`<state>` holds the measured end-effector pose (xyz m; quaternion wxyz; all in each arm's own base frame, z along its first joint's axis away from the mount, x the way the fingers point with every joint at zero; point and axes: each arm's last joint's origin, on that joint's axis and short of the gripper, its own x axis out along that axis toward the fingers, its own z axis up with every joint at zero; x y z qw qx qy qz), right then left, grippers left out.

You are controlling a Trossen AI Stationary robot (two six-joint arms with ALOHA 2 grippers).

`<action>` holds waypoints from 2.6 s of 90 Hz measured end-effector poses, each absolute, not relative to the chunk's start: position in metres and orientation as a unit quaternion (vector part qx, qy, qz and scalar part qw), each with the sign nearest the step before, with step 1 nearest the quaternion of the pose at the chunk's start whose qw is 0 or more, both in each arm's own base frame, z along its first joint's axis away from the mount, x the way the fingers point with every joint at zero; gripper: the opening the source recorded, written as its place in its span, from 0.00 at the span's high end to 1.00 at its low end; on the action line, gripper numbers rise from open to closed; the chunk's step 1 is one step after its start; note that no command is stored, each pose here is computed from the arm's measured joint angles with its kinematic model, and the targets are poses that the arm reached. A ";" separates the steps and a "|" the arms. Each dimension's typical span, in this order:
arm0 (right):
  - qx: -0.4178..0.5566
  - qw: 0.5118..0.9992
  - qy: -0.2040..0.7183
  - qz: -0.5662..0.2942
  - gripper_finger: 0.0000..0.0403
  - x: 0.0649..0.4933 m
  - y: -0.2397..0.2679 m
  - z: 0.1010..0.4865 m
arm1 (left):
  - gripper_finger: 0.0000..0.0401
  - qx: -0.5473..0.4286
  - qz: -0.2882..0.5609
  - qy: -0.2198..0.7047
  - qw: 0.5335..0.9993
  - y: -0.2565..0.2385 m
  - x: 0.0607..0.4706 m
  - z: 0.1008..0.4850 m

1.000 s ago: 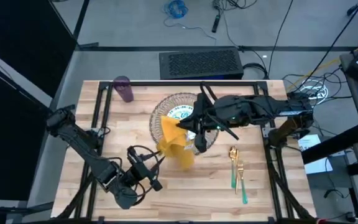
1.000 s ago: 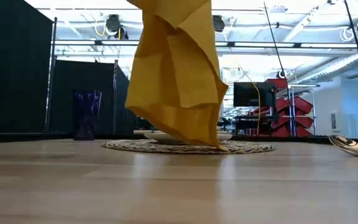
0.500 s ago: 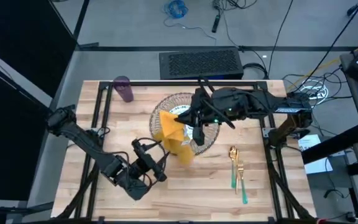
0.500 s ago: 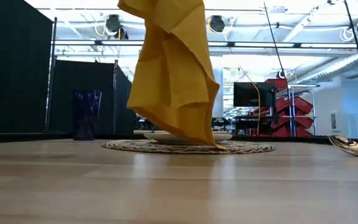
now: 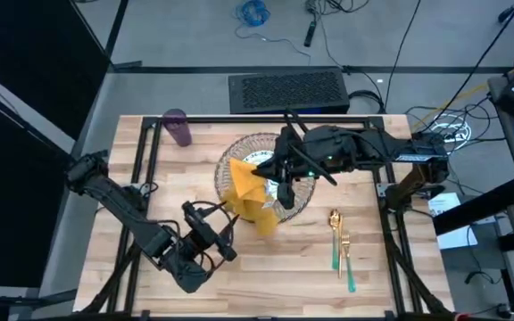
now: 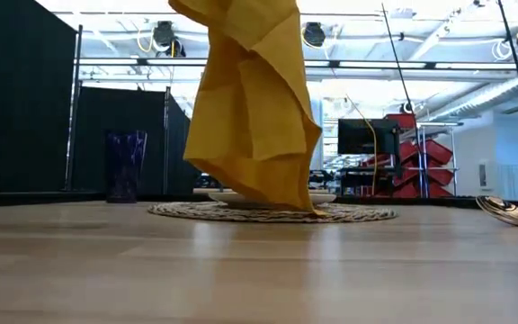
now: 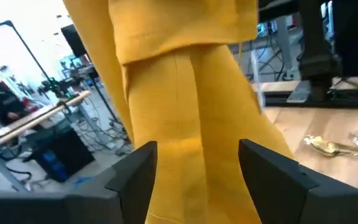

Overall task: Set table place
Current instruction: Fold the yellow table napkin

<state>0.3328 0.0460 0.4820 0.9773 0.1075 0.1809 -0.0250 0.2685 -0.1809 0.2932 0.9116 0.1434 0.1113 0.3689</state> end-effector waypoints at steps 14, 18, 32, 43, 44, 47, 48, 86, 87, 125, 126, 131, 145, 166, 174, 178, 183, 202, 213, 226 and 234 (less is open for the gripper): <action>0.108 0.978 0.177 -0.025 1.00 0.333 0.046 0.483 | 0.48 0.153 0.384 0.131 0.901 -0.168 0.271 0.286; 0.109 0.978 0.174 -0.024 1.00 0.333 0.046 0.483 | 0.48 0.157 0.390 0.135 0.897 -0.164 0.272 0.285; 0.110 0.979 0.172 -0.013 1.00 0.333 0.047 0.484 | 0.49 0.134 0.400 0.139 0.896 -0.152 0.280 0.285; 0.096 0.977 0.192 -0.012 1.00 0.332 0.047 0.480 | 0.65 0.102 0.365 0.167 0.910 -0.151 0.282 0.289; 0.095 0.976 0.194 -0.012 1.00 0.332 0.047 0.480 | 0.68 0.102 0.363 0.169 0.911 -0.150 0.282 0.289; 0.094 0.976 0.196 -0.012 1.00 0.332 0.047 0.480 | 0.76 0.104 0.359 0.175 0.911 -0.150 0.281 0.291; 0.093 0.976 0.196 -0.012 1.00 0.332 0.047 0.480 | 0.80 0.106 0.357 0.178 0.911 -0.150 0.281 0.291; 0.034 0.945 0.321 -0.057 1.00 0.322 0.044 0.455 | 1.00 0.055 0.296 0.165 0.939 -0.156 0.235 0.339; 0.033 0.944 0.323 -0.057 1.00 0.322 0.044 0.455 | 1.00 0.055 0.294 0.165 0.940 -0.156 0.233 0.341; -0.031 0.895 0.444 -0.040 1.00 0.337 0.057 0.376 | 1.00 -0.037 0.263 0.278 0.923 -0.137 0.171 0.343; -0.032 0.893 0.446 -0.040 0.99 0.338 0.057 0.373 | 1.00 -0.039 0.264 0.282 0.922 -0.136 0.170 0.343; -0.040 0.886 0.459 -0.038 0.98 0.339 0.057 0.362 | 1.00 -0.046 0.269 0.303 0.913 -0.133 0.164 0.342; -0.041 0.888 0.457 -0.038 0.88 0.341 0.058 0.357 | 1.00 -0.063 0.290 0.338 0.893 -0.127 0.150 0.341; -0.041 0.910 0.413 -0.023 0.74 0.340 0.067 0.380 | 1.00 -0.065 0.294 0.343 0.890 -0.124 0.146 0.350; -0.067 0.908 0.413 0.004 0.70 0.349 0.081 0.366 | 1.00 -0.063 0.286 0.350 0.890 -0.124 0.145 0.353; -0.089 0.902 0.423 0.019 0.69 0.358 0.089 0.351 | 1.00 -0.064 0.283 0.352 0.890 -0.124 0.145 0.354; -0.122 0.890 0.437 0.038 0.68 0.374 0.098 0.324 | 1.00 -0.058 0.277 0.356 0.891 -0.125 0.145 0.356; -0.198 0.909 0.358 0.073 0.68 0.432 0.117 0.272 | 1.00 -0.057 0.269 0.356 0.893 -0.125 0.145 0.362; -0.211 0.905 0.365 0.055 0.68 0.444 0.114 0.250 | 1.00 -0.059 0.268 0.360 0.892 -0.125 0.145 0.361; -0.241 0.909 0.338 0.031 0.68 0.454 0.118 0.243 | 1.00 -0.059 0.267 0.361 0.891 -0.125 0.145 0.361; -0.264 0.911 0.314 0.039 0.68 0.461 0.122 0.237 | 1.00 -0.057 0.267 0.362 0.891 -0.124 0.146 0.361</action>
